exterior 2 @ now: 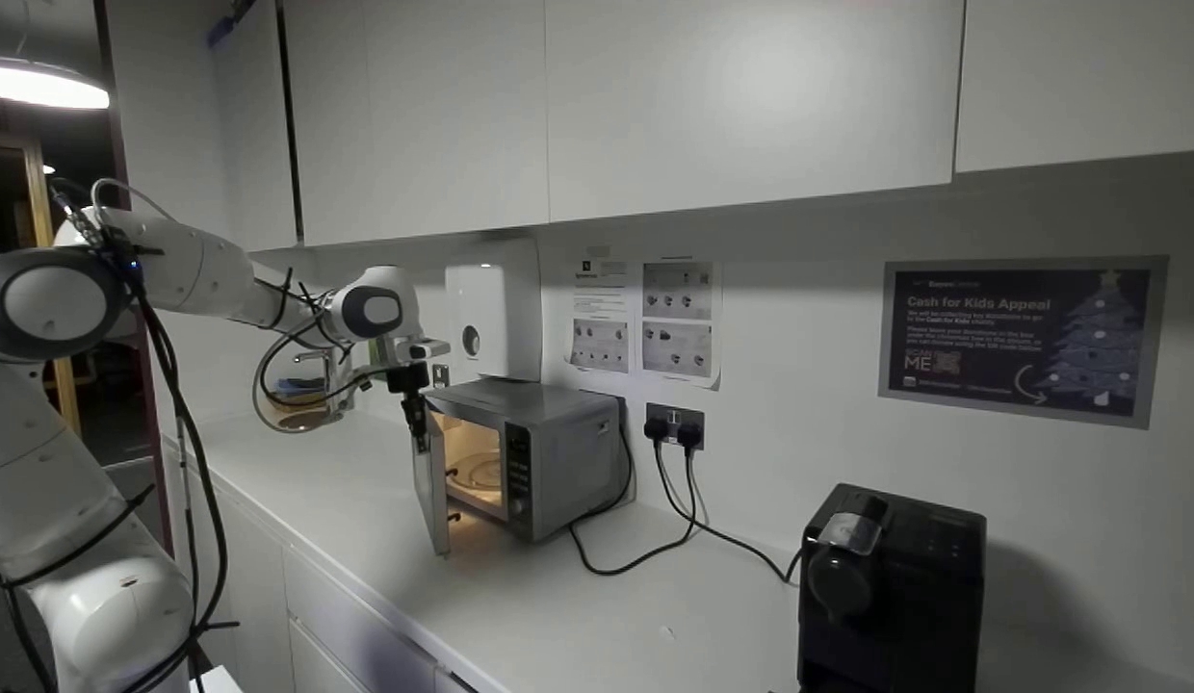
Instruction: Close the microwave fully
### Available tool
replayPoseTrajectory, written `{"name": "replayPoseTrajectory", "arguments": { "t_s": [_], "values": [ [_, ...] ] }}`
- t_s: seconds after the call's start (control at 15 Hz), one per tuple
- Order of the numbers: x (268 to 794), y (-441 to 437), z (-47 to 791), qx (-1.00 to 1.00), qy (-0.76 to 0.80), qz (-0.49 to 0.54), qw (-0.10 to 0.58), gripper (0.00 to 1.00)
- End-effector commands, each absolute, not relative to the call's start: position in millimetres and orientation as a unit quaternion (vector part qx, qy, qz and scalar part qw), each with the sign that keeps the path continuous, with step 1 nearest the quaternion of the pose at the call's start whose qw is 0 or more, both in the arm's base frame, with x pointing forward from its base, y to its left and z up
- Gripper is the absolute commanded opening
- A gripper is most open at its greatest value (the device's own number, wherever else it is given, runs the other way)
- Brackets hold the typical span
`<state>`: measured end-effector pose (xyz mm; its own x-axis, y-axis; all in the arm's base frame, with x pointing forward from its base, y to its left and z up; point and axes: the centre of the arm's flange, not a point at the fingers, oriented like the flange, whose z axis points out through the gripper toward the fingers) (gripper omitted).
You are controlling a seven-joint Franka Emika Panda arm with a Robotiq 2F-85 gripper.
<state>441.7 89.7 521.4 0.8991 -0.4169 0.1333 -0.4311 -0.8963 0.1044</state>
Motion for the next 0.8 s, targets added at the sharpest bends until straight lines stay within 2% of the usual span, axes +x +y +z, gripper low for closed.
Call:
{"name": "replayPoseTrajectory", "arguments": {
  "t_s": [0.0,0.73],
  "values": [
    [452.7,80.0,526.1,0.973,-0.206,0.076,0.068,0.00],
    [461.1,70.1,527.8,0.972,-0.193,0.120,0.066,0.00]
  ]
}}
